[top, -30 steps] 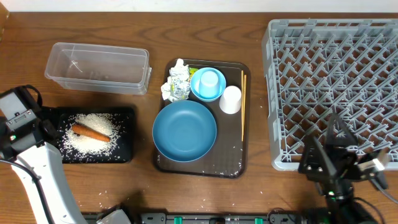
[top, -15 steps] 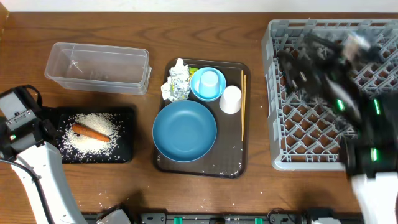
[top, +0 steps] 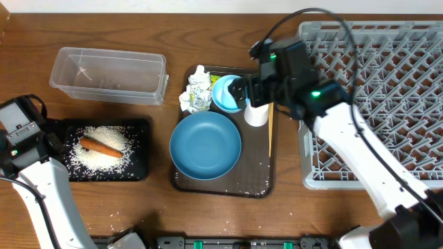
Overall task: Sort waste into correct bins and load items into the dishwasher rack
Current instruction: 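Move the right gripper from the rack toward the pink cup, then grasp the pink cup with the right gripper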
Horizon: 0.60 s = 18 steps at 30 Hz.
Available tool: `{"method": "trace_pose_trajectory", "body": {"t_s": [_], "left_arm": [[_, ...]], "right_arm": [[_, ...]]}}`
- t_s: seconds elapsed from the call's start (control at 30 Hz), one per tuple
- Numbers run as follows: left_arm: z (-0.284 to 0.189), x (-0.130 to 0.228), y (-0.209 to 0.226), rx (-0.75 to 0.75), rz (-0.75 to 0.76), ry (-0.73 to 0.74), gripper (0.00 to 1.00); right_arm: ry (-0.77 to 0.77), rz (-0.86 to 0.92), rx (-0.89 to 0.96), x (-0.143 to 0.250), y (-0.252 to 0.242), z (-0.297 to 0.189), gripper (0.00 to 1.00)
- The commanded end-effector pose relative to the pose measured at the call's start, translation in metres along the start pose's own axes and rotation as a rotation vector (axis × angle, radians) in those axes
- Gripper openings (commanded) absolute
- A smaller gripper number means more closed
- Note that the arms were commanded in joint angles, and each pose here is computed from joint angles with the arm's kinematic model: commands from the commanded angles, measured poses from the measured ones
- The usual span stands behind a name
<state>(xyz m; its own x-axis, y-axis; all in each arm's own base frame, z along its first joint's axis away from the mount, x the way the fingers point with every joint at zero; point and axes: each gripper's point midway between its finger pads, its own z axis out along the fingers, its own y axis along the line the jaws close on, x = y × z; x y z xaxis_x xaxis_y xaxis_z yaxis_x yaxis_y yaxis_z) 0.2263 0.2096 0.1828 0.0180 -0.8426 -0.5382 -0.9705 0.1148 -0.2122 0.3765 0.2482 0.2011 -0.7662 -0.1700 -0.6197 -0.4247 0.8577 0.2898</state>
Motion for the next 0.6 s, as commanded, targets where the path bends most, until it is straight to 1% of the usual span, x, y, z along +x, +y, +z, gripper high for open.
{"method": "trace_pose_trajectory", "body": {"t_s": [0.0,0.1,0.23,0.57], "left_arm": [[0.001,-0.002,0.003,-0.015,-0.013,-0.010,0.97],[0.001,-0.002,0.003,-0.015,-0.013,-0.010,0.97],[0.001,-0.002,0.003,-0.015,-0.013,-0.010,0.97],[0.001,-0.002,0.003,-0.015,-0.013,-0.010,0.97]], "right_arm": [[-0.031,-0.058,0.085,-0.010,-0.002,-0.002,0.99],[-0.013,-0.058,0.152,-0.004,-0.013,-0.003,0.99],[0.003,-0.051,0.276,0.003,-0.038,-0.002,0.99],[0.149,-0.041,0.282,0.039,-0.052,0.044,0.99]]}}
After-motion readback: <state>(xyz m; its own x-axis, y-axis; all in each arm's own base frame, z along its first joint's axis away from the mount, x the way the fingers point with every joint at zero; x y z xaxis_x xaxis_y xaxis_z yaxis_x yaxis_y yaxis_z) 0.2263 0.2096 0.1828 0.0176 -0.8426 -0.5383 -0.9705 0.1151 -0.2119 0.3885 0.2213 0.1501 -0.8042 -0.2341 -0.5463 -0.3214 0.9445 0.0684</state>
